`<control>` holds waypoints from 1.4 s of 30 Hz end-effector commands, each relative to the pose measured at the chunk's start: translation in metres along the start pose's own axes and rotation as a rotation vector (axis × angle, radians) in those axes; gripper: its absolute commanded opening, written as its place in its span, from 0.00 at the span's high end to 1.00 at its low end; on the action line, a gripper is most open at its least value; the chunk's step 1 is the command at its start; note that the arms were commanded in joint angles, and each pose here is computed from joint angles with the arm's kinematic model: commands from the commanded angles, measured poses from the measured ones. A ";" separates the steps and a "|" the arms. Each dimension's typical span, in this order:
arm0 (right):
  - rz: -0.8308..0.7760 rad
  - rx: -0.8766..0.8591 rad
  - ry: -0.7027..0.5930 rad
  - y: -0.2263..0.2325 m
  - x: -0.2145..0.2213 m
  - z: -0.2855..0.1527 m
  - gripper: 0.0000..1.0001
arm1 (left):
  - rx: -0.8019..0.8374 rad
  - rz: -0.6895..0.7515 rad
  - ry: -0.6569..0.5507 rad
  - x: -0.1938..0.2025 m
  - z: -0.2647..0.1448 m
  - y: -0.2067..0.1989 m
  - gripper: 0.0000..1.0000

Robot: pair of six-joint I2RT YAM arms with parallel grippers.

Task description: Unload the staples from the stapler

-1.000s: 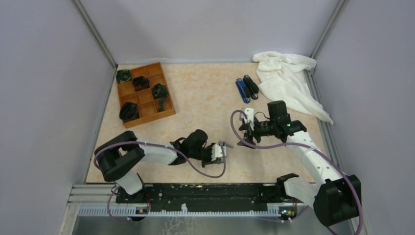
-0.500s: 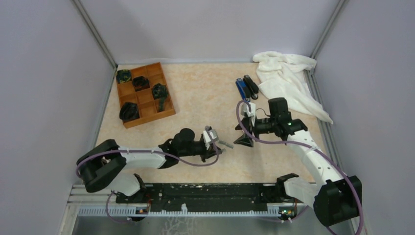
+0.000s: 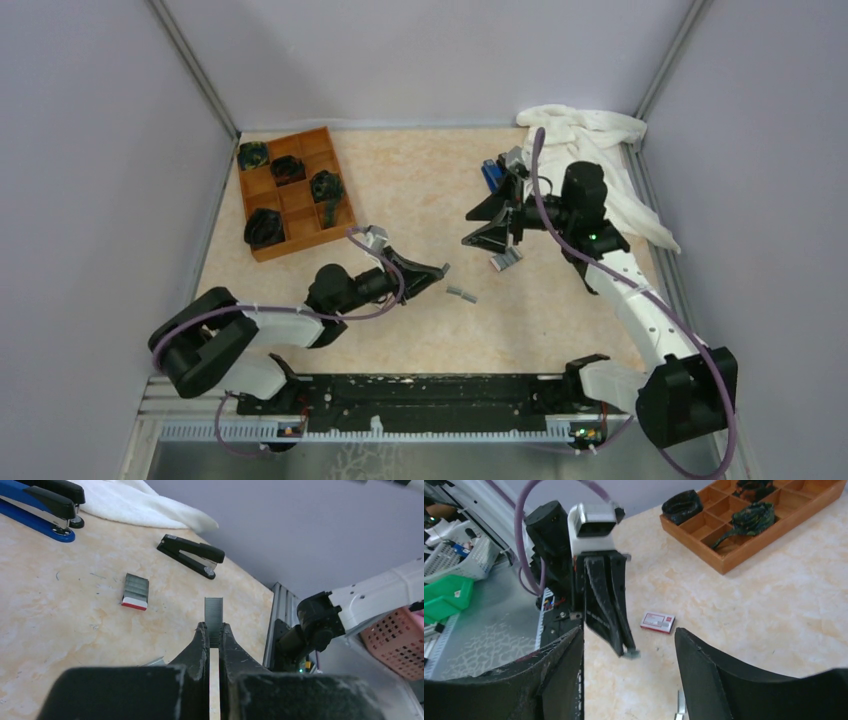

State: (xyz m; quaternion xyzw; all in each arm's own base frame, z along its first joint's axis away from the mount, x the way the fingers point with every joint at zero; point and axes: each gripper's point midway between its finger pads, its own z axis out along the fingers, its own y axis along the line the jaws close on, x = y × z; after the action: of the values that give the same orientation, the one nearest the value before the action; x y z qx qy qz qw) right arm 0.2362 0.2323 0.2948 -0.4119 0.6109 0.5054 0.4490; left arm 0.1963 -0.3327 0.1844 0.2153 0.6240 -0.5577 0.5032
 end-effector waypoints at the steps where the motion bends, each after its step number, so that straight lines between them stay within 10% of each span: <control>1: 0.123 0.002 -0.149 -0.003 -0.011 -0.010 0.32 | 0.122 -0.128 -0.183 -0.041 -0.008 -0.022 1.00; 42: 0.291 -0.041 -0.261 0.012 0.011 0.011 0.45 | 0.356 -0.164 -0.432 -0.129 0.013 -0.066 1.00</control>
State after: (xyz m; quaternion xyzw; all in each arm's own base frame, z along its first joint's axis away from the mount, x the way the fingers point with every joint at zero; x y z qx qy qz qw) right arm 0.2290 0.2416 0.2697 -0.2436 0.6155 0.6216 0.4188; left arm 0.2170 -0.3453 0.2604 0.1094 0.5404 -0.6856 0.4753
